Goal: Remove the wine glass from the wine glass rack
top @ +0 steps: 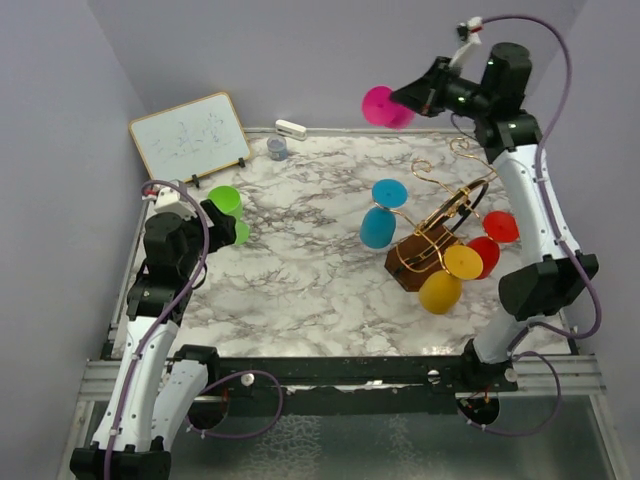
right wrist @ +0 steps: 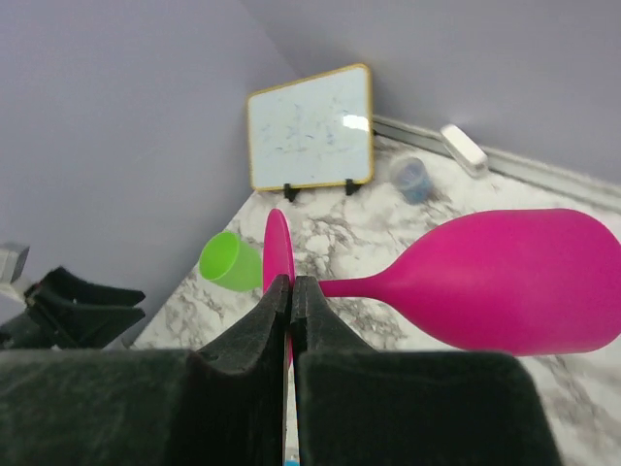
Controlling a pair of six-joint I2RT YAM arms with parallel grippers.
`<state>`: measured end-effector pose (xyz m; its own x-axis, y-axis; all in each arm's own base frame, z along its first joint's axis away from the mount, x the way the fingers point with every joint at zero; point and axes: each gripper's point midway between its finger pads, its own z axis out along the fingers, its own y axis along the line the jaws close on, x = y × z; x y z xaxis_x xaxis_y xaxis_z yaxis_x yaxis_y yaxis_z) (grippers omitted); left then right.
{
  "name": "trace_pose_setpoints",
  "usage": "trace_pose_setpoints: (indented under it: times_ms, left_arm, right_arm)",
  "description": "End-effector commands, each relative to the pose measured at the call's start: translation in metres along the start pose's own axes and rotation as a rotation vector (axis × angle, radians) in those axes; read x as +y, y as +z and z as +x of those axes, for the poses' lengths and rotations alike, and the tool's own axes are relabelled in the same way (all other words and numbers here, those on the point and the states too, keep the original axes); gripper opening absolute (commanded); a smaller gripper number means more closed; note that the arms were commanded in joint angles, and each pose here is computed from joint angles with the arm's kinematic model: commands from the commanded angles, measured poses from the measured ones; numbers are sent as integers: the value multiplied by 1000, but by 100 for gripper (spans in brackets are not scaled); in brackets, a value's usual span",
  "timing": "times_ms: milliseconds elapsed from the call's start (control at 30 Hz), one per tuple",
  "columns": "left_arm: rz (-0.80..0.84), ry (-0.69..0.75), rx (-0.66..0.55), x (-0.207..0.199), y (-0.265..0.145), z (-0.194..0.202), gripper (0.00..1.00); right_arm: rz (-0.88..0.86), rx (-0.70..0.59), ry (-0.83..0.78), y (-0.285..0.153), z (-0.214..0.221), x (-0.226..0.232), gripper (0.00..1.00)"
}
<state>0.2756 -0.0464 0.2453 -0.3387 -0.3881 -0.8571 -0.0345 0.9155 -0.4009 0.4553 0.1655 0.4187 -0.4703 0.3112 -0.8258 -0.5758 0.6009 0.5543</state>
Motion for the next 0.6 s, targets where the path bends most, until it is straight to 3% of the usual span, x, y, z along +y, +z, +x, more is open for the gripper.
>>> trace_pose_setpoints:
  times_ms: [0, 67, 233, 433, 567]
  left_arm:
    - [13, -16, -16, -5, 2, -9, 80]
    - [-14, -37, -7, -2, 4, -9, 86]
    - [72, -152, 81, -27, 4, -6, 88]
    - [94, -212, 185, -45, -7, -11, 88]
    - [187, -251, 290, -66, -15, -2, 86]
  right_arm:
    - [-82, -45, -407, 25, 2, 100, 1]
    - [-92, -63, -530, 24, 20, 134, 1]
    - [-190, -115, -845, -10, 91, 213, 1]
    - [-266, 1, -999, -60, 174, 234, 1]
    - [-341, 136, -1170, -74, 255, 231, 1]
